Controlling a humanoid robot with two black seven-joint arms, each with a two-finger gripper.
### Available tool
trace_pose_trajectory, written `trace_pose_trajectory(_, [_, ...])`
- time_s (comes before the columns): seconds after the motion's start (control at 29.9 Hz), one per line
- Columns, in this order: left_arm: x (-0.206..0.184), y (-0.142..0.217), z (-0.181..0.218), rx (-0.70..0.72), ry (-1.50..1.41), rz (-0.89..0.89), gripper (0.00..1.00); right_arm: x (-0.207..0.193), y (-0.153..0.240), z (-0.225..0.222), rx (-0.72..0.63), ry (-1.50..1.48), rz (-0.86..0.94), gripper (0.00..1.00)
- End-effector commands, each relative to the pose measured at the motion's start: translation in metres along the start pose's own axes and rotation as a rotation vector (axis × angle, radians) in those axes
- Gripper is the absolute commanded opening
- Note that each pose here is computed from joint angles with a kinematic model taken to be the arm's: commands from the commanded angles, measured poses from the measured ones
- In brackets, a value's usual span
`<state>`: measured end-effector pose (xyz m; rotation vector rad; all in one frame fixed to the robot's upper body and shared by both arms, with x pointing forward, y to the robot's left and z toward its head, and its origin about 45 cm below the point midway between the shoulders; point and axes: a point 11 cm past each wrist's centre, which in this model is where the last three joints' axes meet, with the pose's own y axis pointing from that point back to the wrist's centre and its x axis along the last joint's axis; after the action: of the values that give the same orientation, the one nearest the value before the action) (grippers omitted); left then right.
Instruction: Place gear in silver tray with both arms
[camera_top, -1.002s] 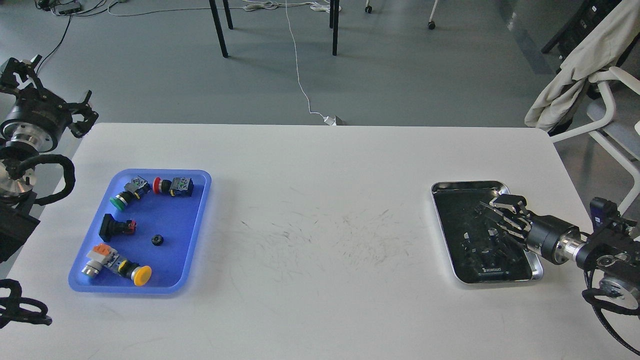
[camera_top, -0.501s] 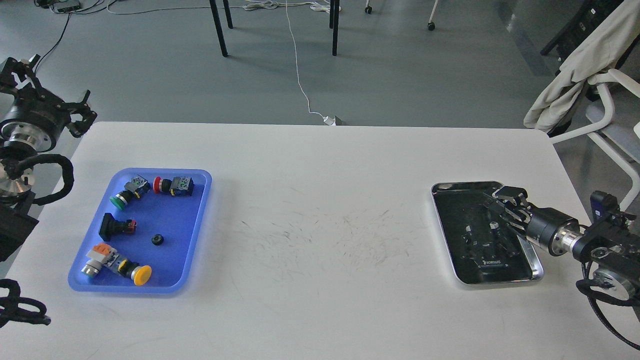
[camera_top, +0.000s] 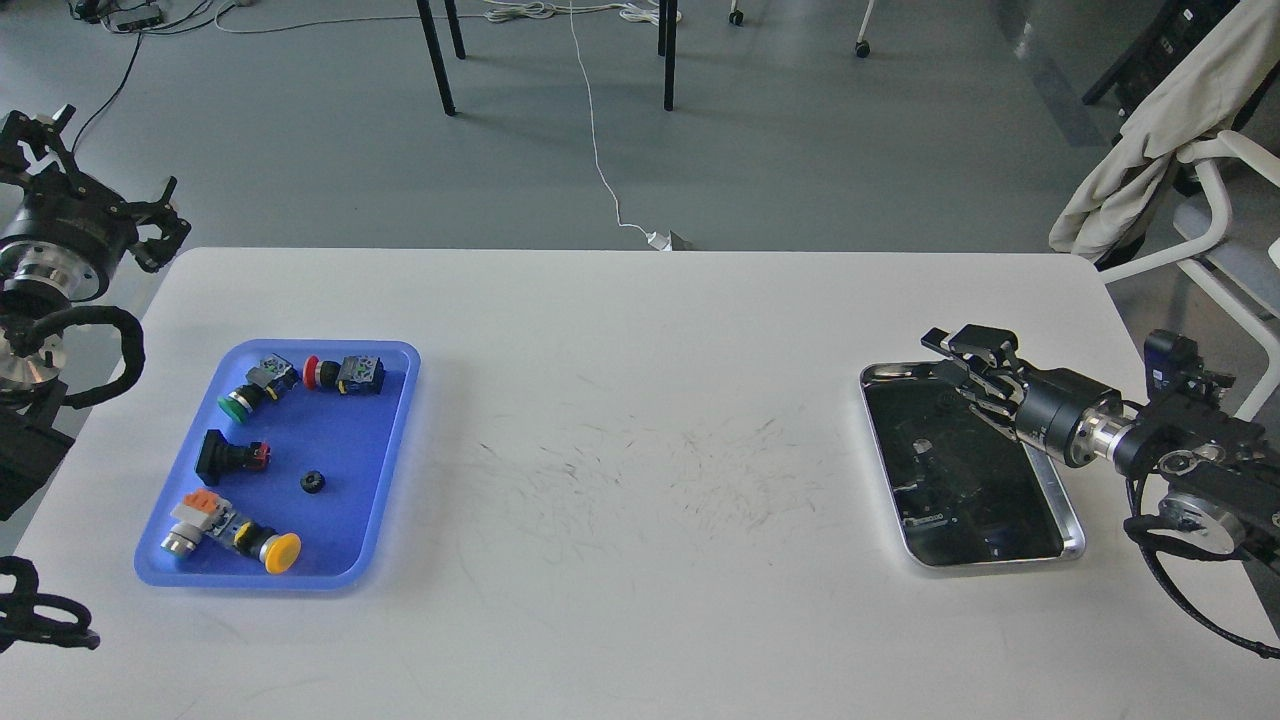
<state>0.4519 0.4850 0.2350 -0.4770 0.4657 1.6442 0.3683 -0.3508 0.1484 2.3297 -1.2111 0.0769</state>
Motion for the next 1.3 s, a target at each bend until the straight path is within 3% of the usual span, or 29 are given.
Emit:
trace_pose_trajectory(0.0, [0.001, 0.001, 0.000, 0.000, -0.001, 0.003, 0.99, 0.000, 0.002, -0.024, 0.050, 0.019, -0.025, 0.52])
trace_pose_trajectory(0.2, [0.002, 0.001, 0.001, 0.001, 0.003, 0.005, 0.99, 0.014, 0.009, -0.050, 0.095, 0.050, -0.015, 0.68])
trace_pose_trajectory(0.53, [0.019, 0.008, 0.033, -0.014, -0.038, 0.031, 0.99, 0.011, 0.022, -0.082, 0.178, 0.059, -0.042, 0.72])
trace_pose_trajectory(0.67, [0.030, 0.014, 0.038, 0.055, -0.054, 0.053, 0.99, 0.026, 0.025, -0.100, 0.242, -0.022, 0.045, 0.80])
trace_pose_trajectory(0.84, [0.042, 0.021, 0.051, 0.112, -0.071, 0.081, 0.99, 0.050, 0.032, -0.105, 0.271, -0.081, 0.211, 0.89])
trace_pose_trajectory(0.97, [0.046, 0.024, 0.055, 0.138, -0.079, 0.092, 0.99, 0.052, 0.035, -0.096, 0.264, -0.164, 0.245, 0.90])
trace_pose_trajectory(1.04, [0.048, 0.025, 0.055, 0.143, -0.080, 0.096, 0.99, 0.054, 0.036, -0.092, 0.266, -0.258, 0.265, 0.96])
trace_pose_trajectory(1.27, [0.066, 0.041, 0.054, 0.227, -0.189, 0.120, 0.99, 0.058, 0.037, -0.082, 0.236, -0.396, 0.287, 0.96])
